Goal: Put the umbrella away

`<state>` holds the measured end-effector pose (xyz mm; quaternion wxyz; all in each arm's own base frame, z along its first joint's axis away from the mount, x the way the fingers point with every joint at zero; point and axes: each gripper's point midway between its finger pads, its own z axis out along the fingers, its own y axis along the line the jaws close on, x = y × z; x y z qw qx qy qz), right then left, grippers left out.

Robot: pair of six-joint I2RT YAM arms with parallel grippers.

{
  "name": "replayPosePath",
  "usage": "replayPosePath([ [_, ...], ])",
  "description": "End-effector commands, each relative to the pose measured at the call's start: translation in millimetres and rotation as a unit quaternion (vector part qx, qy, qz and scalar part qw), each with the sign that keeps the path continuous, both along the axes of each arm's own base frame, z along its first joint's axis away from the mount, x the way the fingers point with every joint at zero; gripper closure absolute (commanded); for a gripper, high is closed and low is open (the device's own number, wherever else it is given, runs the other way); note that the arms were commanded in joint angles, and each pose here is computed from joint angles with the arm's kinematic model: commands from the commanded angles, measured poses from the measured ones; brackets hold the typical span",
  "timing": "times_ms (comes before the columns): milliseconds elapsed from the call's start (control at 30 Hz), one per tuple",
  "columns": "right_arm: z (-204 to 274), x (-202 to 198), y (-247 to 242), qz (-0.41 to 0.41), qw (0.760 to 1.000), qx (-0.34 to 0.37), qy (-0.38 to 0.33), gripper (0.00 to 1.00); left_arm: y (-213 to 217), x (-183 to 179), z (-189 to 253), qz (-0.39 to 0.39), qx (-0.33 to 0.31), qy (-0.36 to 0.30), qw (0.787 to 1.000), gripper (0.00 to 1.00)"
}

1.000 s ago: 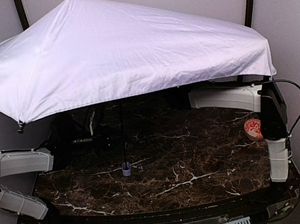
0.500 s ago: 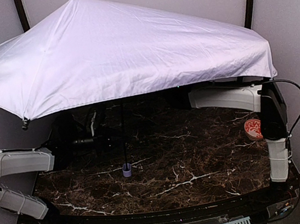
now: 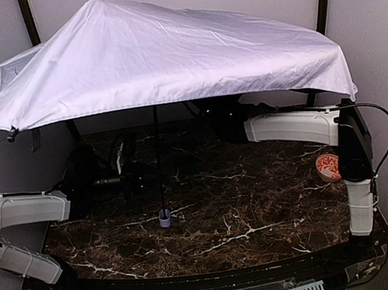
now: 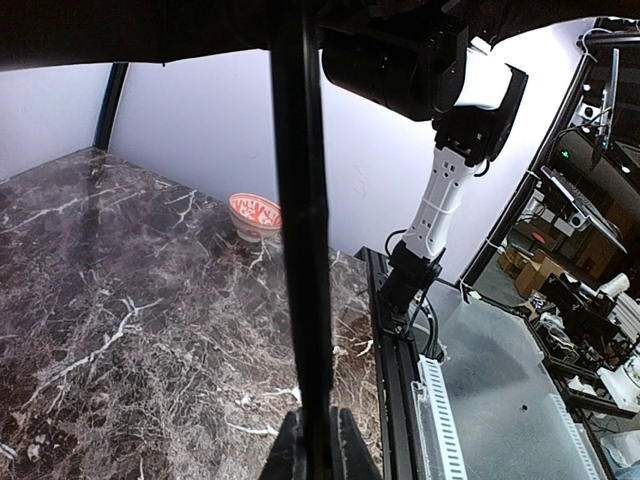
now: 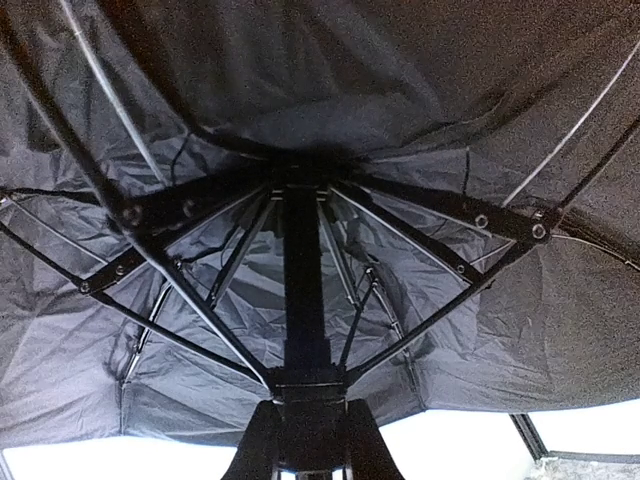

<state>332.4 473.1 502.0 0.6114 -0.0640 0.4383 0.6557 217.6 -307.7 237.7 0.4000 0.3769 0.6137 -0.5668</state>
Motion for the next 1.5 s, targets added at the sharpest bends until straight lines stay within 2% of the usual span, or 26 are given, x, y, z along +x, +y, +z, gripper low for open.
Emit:
replayPosePath([
  [0, 32, -6, -30, -0.014, 0.999, 0.045, -0.015, 0.99, -2, -12, 22, -0.028, -0.027, -0.063, 0.997, 1.0],
  [100, 20, -1, -24, -0.021, 1.0, 0.007, 0.004, 0.97, 0, -18, 31, -0.037, -0.039, -0.076, 0.996, 1.0],
  [233, -10, 5, -14, -0.051, 0.993, -0.103, 0.016, 0.94, 5, -25, 44, -0.039, -0.052, -0.103, 0.993, 1.0],
  [433, -76, 1, -6, -0.101, 0.961, -0.257, 0.024, 0.89, 8, -16, 75, -0.002, -0.082, -0.114, 0.99, 1.0],
  [500, -98, -9, 2, -0.088, 0.951, -0.295, 0.019, 0.87, 8, -17, 99, 0.011, -0.104, -0.14, 0.985, 1.0],
  [600, -119, -26, 11, -0.063, 0.94, -0.334, 0.016, 0.84, -4, -15, 120, 0.029, -0.096, -0.17, 0.98, 1.0],
  [700, -136, -43, 18, -0.042, 0.93, -0.364, 0.011, 0.81, -11, -16, 135, 0.038, -0.112, -0.188, 0.975, 1.0],
  [833, -157, -56, 17, -0.022, 0.922, -0.386, 0.018, 0.79, -12, -13, 151, 0.057, -0.148, -0.181, 0.971, 1.0],
  [1033, -186, -63, -1, -0.022, 0.913, -0.405, 0.046, 0.78, -6, -14, 170, 0.082, -0.158, -0.213, 0.961, 1.0],
  [1200, -224, -71, 8, -0.007, 0.894, -0.442, 0.073, 0.77, -14, -12, 178, 0.084, -0.168, -0.225, 0.956, 1.0],
  [1300, -232, -77, 9, 0.004, 0.893, -0.442, 0.081, 0.77, -11, -13, 181, 0.093, -0.187, -0.23, 0.951, 1.0],
  [1467, -234, -79, 2, 0.002, 0.893, -0.441, 0.09, 0.75, -11, -13, 171, 0.093, -0.177, -0.225, 0.954, 1.0],
])
